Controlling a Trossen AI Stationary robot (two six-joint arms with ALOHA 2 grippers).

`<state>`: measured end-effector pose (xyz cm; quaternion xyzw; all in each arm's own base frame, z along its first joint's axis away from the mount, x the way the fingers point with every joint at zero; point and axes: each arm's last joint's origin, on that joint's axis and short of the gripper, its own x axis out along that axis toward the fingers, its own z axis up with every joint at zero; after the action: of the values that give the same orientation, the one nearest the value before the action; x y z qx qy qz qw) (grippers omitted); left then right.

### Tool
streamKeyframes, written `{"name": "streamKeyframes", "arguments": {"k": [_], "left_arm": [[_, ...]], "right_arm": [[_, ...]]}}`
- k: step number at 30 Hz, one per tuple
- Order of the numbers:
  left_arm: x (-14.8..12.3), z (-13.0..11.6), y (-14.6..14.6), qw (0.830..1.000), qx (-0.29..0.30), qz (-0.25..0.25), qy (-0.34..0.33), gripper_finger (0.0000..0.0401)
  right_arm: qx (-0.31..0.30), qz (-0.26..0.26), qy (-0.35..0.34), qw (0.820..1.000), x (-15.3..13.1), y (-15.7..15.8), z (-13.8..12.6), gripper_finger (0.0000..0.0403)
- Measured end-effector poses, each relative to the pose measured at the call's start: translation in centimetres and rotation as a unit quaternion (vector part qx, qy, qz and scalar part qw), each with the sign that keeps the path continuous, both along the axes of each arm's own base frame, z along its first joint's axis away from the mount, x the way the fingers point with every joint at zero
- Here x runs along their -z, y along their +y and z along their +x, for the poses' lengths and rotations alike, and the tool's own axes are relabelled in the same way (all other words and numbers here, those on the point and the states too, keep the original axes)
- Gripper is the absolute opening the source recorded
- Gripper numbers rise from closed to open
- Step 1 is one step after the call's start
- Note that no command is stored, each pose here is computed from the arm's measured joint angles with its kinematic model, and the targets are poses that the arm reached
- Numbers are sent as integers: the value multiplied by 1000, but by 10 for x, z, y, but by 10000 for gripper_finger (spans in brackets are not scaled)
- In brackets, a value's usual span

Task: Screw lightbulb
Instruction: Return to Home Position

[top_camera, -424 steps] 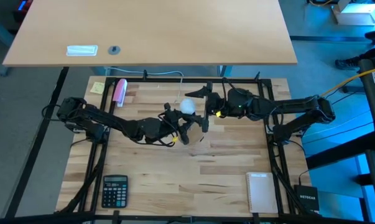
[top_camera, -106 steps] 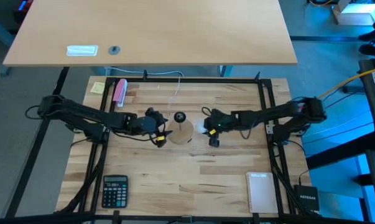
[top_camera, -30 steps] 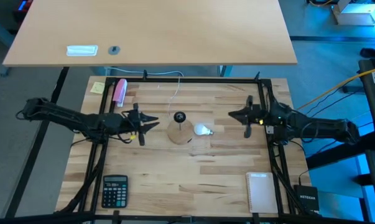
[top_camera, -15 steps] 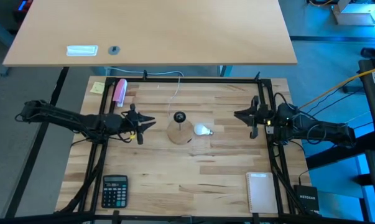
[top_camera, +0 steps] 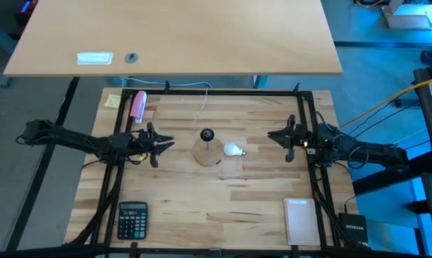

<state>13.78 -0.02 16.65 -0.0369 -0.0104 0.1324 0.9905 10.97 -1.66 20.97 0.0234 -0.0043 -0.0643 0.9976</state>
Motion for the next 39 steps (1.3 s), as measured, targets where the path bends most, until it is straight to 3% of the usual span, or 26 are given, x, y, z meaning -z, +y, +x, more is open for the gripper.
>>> {"name": "streamKeyframes", "arguments": {"k": [5,11,16,27,39], "left_arm": [[0,-6,3,1000,4,10,9,86],[-1,-19,8,1000,-16,8,15,86],[-2,-30,9,1000,-19,10,7,86],[-4,-41,7,999,17,27,-12,86],[-4,-41,7,999,16,44,-8,86]], "right_arm": [[-36,3,-4,999,0,2,-2,49],[-8,13,30,999,7,2,-7,49],[-38,3,29,999,8,4,-14,49],[34,73,-28,996,39,0,-14,49],[32,67,7,997,45,0,-10,49]]}}
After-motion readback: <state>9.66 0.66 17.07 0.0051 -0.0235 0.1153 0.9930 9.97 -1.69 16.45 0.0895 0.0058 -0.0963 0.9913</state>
